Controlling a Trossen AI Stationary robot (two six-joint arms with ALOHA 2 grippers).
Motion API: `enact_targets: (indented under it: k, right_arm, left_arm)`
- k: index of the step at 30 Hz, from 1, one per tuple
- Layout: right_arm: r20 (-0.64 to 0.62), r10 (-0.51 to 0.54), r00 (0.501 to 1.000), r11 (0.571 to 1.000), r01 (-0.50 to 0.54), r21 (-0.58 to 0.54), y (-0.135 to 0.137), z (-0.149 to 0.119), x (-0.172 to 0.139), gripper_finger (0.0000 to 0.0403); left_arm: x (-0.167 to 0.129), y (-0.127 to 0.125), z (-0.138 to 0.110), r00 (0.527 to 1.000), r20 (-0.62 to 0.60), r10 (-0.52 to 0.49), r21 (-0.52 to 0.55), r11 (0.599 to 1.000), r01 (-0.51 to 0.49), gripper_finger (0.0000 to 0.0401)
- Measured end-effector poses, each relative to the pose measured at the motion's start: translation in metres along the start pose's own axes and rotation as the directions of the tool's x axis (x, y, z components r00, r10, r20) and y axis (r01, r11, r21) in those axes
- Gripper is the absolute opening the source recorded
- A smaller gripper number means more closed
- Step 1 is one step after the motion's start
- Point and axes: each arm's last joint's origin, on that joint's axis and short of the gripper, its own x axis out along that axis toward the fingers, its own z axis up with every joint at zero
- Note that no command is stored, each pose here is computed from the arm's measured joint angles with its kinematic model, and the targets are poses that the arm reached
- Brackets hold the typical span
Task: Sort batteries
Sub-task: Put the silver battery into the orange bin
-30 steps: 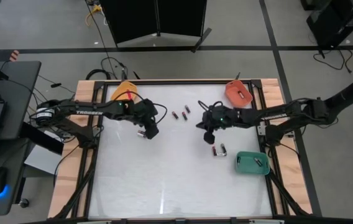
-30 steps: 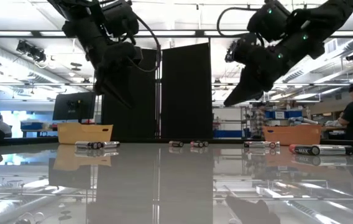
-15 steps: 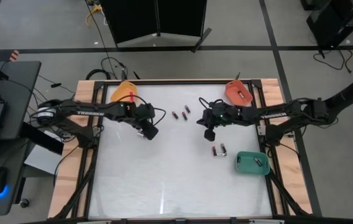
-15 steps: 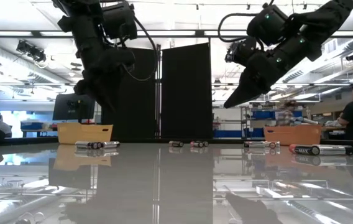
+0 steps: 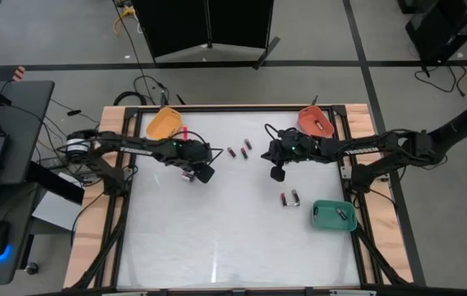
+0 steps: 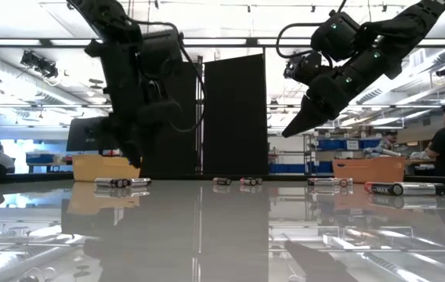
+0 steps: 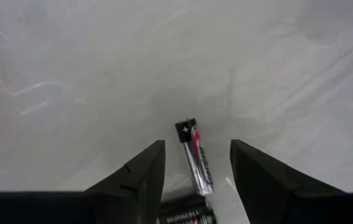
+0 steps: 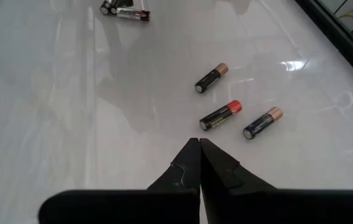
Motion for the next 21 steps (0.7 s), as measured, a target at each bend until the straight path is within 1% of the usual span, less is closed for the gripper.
enact_targets:
  k: [6,15,18,21]
  right_arm:
    - [0.000,0.003,1.000,1.000,-0.003,-0.003,0.000,0.000,0.000,0.0009]
    - [0.001,0.003,1.000,1.000,-0.003,-0.002,0.000,0.000,0.000,0.0009]
    - [0.001,0.004,1.000,1.000,-0.004,-0.003,0.000,0.000,0.000,0.0009]
    - [0.000,0.004,1.000,1.000,-0.004,-0.003,0.000,0.000,0.000,0.0009]
  left_arm:
    - [0.016,0.000,0.004,1.000,-0.011,0.016,0.007,1.000,-0.016,0.0187]
    - [0.031,0.001,0.004,0.998,-0.049,0.045,0.032,0.999,-0.043,0.0185]
    - [0.036,0.001,0.003,0.997,-0.058,0.050,0.035,0.998,-0.048,0.0171]
    - [0.038,0.000,0.003,0.997,-0.060,0.050,0.037,0.998,-0.048,0.0146]
